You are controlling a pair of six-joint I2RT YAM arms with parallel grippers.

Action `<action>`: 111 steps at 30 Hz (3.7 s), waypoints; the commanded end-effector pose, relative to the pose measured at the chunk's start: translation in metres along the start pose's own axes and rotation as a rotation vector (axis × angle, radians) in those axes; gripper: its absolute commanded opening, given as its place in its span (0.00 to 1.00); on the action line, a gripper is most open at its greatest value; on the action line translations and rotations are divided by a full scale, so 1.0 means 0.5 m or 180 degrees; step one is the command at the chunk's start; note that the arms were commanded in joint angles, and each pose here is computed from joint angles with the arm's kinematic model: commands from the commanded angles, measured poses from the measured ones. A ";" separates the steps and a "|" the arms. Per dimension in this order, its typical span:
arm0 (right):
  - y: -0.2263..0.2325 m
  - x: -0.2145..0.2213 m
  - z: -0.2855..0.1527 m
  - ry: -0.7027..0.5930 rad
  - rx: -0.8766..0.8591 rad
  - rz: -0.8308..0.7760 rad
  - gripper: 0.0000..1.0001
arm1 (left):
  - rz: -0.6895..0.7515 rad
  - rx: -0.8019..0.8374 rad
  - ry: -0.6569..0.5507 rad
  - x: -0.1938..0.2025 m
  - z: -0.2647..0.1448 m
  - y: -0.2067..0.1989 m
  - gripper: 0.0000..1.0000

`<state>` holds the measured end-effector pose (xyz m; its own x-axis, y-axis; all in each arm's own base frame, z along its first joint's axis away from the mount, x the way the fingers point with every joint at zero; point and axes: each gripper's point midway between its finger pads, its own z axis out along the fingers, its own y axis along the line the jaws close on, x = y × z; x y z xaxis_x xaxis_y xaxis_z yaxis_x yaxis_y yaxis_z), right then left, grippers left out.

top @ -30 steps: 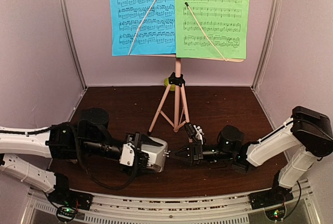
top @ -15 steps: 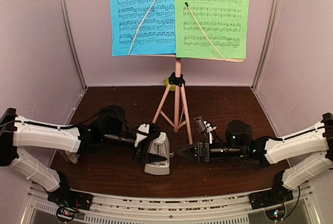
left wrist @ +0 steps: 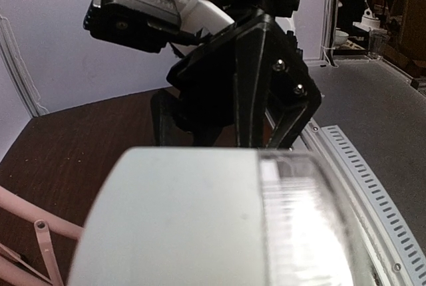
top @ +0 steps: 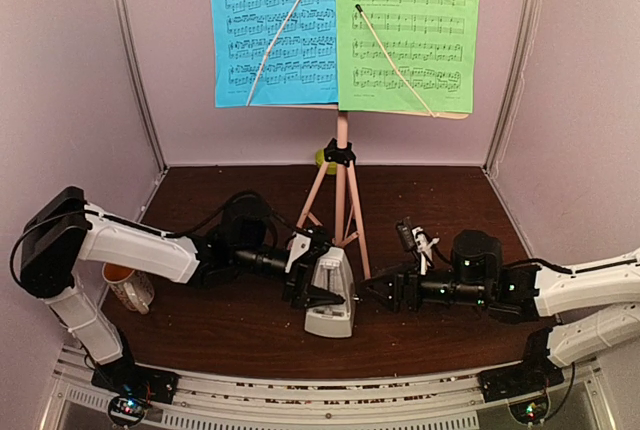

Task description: Set up the instrument practice props

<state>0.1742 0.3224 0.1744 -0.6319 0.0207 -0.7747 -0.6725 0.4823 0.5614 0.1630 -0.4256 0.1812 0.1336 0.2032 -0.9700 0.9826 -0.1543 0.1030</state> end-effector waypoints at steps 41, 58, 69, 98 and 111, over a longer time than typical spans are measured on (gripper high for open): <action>-0.086 0.190 0.096 0.0607 0.0681 -0.0517 0.35 | -0.0267 -0.2058 -0.0177 -0.037 -0.223 0.087 0.98; 0.035 0.145 0.225 0.0053 0.0245 -0.0309 0.26 | -0.1406 -0.2475 0.0098 0.029 -0.300 0.062 0.98; 0.079 0.073 0.120 -0.0207 0.0117 -0.0305 0.31 | -0.1080 -0.2029 0.0141 0.015 -0.210 0.006 0.92; 0.125 -0.131 0.149 -0.0154 -0.0075 0.0185 0.37 | -0.0662 -0.1966 0.0025 -0.048 -0.170 0.013 0.63; 0.104 -0.153 0.171 -0.0247 0.0042 0.0270 0.34 | -0.0473 -0.1846 0.0207 -0.044 -0.164 0.035 0.62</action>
<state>0.2119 0.4144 0.2262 -0.6608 0.0949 -0.7445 -0.6166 0.4970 0.6106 0.1852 -0.3433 0.2094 -0.0609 0.2565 -0.9646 0.8887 0.4540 0.0646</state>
